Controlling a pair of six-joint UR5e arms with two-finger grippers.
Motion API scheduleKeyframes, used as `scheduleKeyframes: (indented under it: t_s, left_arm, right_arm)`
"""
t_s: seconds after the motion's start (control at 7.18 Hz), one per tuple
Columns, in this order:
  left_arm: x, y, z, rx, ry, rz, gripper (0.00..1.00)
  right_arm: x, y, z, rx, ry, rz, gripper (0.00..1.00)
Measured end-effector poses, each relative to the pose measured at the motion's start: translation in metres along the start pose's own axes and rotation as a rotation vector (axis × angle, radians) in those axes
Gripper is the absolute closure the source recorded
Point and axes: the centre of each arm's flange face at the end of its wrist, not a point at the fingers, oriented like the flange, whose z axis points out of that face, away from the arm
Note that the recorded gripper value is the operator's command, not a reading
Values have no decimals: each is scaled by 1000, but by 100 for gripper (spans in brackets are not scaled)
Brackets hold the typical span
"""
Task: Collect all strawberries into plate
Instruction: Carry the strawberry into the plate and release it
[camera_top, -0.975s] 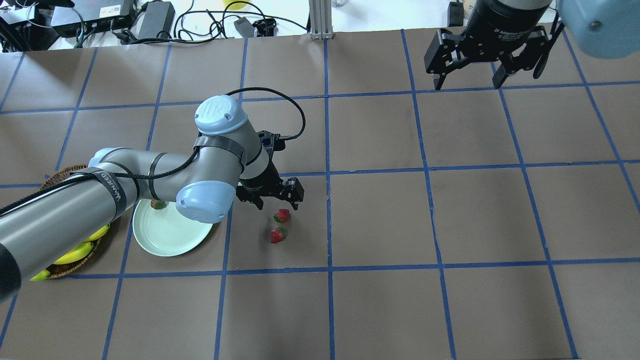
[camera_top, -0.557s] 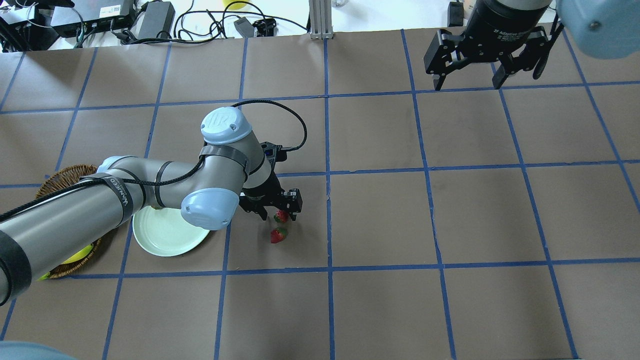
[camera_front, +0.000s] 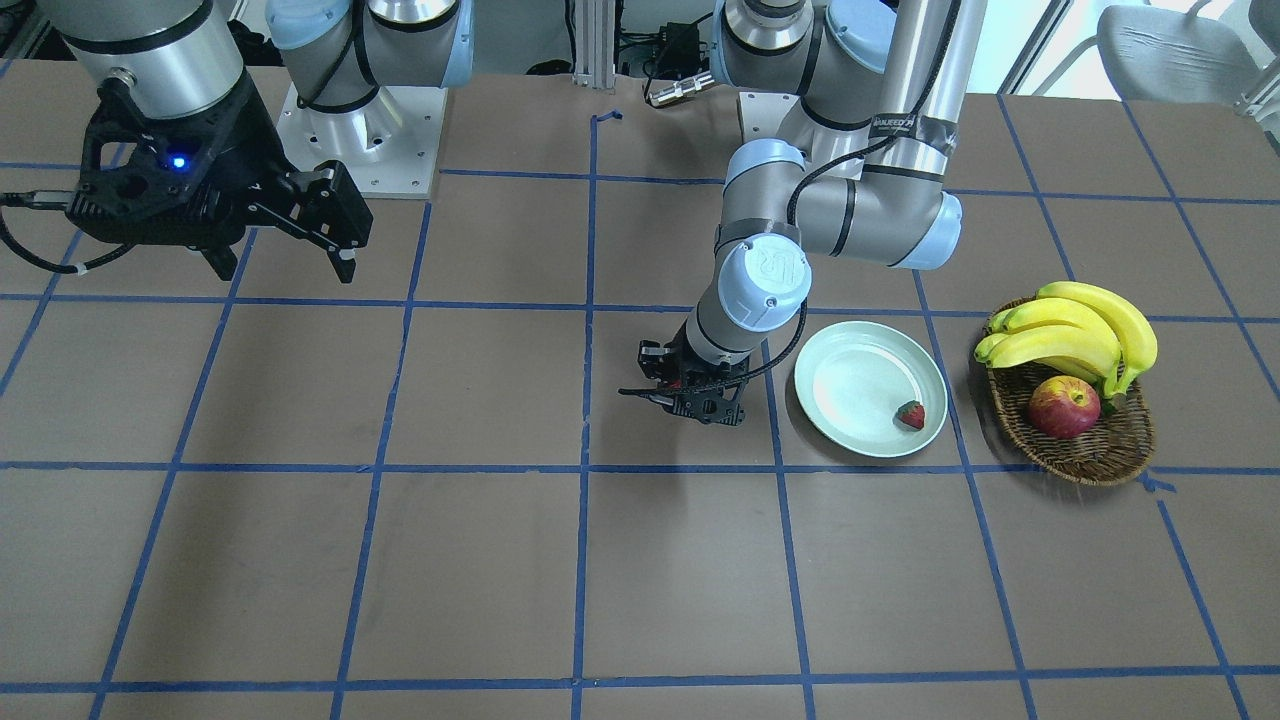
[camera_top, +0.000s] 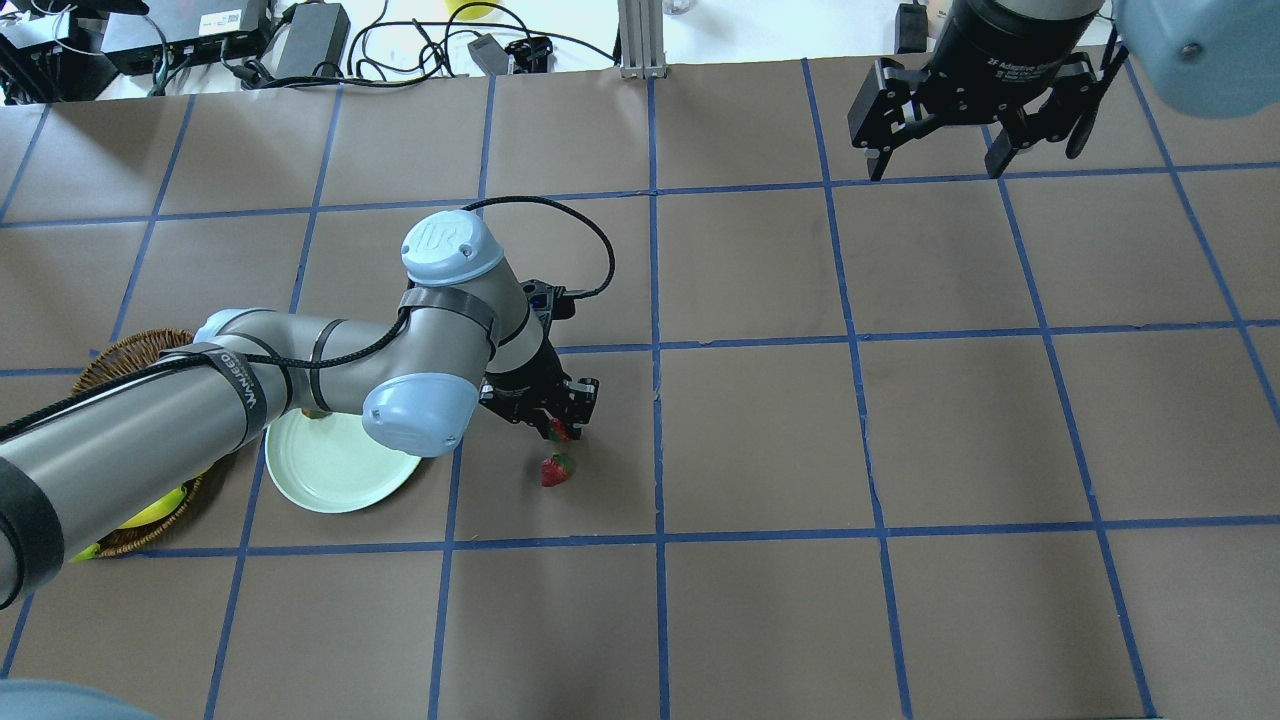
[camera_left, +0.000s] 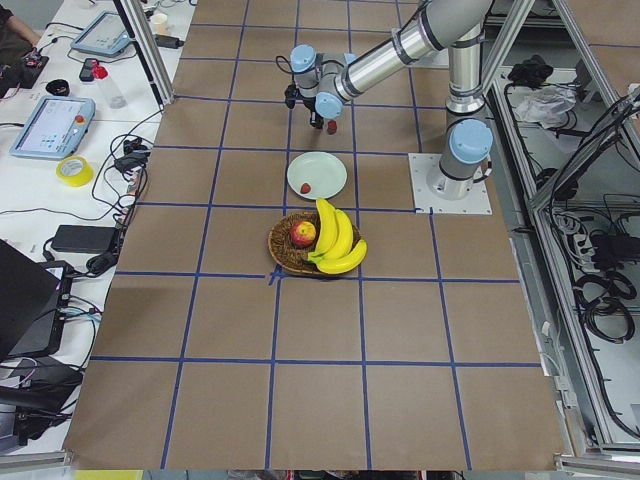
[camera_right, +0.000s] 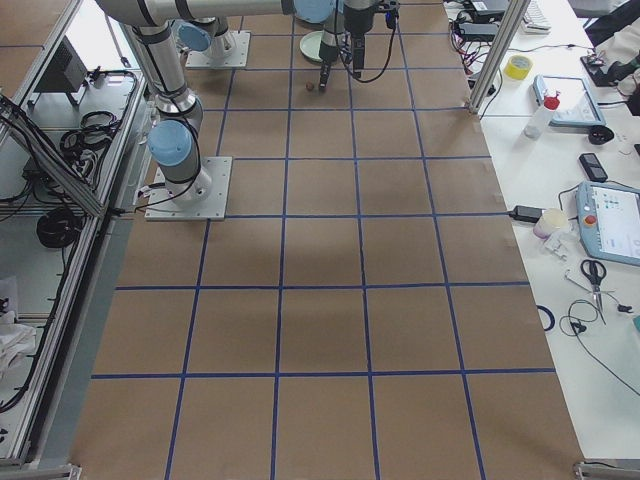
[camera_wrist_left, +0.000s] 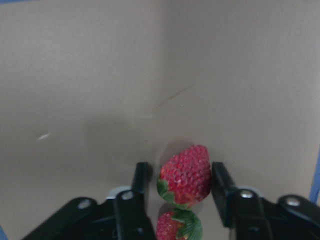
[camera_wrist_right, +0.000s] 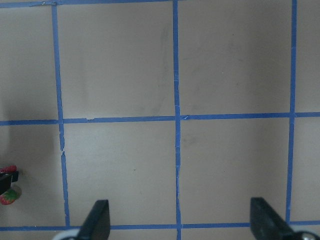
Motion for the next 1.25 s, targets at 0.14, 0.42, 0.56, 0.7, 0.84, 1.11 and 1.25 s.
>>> scheduleKeyframes:
  t_s: [0.14, 0.42, 0.56, 0.7, 0.84, 1.11, 1.25]
  left_arm:
    - [-3, -9, -20, 17, -3, -6, 100]
    - [-42, -28, -67, 1, 2, -60, 100]
    - [-79, -31, -85, -22, -7, -65, 100]
    - [-121, -28, -95, -52, -31, -49, 100]
    - [-163, -21, -99, -90, -50, -25, 100]
    - [-212, -8, -89, -158, -46, -6, 52]
    - [-221, -3, -80, -183, -49, 4, 1]
  right_arm:
    - [0, 0, 0, 1, 1, 0, 0]
    - [1, 0, -1, 2, 2, 1, 0]
    - [1, 1, -1, 2, 2, 1, 0]
    - [1, 1, -1, 2, 2, 1, 0]
    - [1, 1, -1, 2, 3, 1, 0]
    - [1, 1, -1, 0, 3, 2, 0]
    - [1, 1, -1, 0, 4, 2, 0]
